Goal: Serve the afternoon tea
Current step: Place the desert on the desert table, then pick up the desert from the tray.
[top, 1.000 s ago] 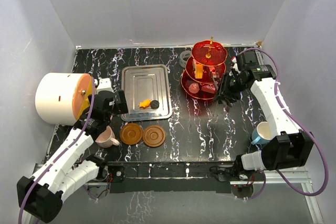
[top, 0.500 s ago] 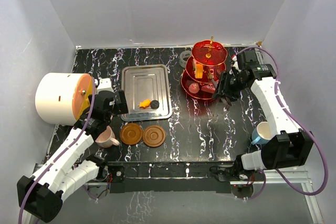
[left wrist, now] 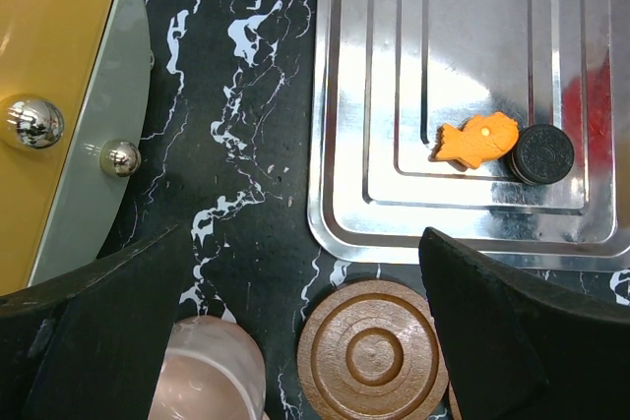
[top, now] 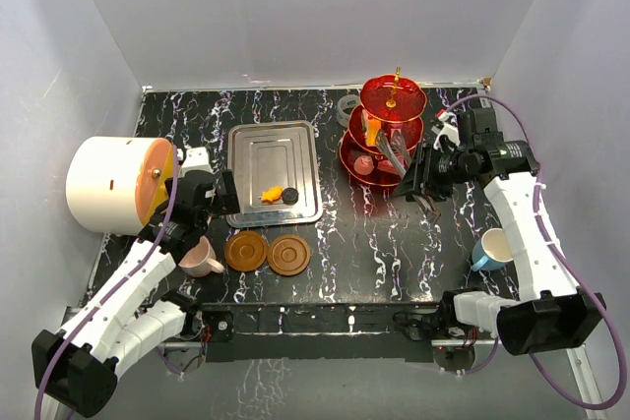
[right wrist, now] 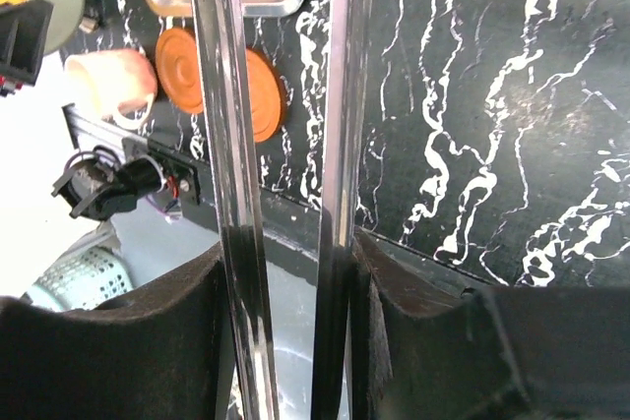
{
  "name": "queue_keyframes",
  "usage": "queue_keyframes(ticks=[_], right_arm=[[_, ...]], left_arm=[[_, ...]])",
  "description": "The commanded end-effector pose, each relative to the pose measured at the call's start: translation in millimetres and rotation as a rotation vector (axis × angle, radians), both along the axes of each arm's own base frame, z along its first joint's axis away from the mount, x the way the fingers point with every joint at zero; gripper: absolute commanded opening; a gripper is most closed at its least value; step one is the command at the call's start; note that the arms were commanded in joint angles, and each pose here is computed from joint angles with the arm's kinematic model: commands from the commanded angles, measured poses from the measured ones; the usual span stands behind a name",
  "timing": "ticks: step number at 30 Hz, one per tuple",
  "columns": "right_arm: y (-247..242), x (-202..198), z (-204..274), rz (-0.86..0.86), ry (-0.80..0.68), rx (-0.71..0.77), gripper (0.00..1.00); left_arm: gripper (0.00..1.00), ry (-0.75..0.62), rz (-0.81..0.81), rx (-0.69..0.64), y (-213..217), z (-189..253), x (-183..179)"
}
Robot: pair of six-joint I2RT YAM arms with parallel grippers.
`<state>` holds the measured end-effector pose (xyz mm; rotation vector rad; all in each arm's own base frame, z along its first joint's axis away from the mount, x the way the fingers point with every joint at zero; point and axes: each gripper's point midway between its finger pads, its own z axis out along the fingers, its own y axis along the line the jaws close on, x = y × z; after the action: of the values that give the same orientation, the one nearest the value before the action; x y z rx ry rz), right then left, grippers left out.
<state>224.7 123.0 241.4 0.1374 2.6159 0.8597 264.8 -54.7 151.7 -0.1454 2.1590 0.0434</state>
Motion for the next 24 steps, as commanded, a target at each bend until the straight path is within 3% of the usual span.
queue_keyframes(ticks=[1,11,24], right_arm=[[13.3,-11.4,15.1,0.108,-0.074,0.087,0.37],[35.4,-23.7,25.4,0.213,-0.134,0.204,0.36],[70.6,-42.6,24.7,0.379,-0.121,0.189,0.36]], left_arm=[[0.99,-0.034,0.040,0.016,8.0,13.4,1.5],[0.99,-0.033,0.099,0.043,19.9,17.7,-2.3],[0.99,-0.026,0.080,-0.002,15.2,25.9,-10.2]])
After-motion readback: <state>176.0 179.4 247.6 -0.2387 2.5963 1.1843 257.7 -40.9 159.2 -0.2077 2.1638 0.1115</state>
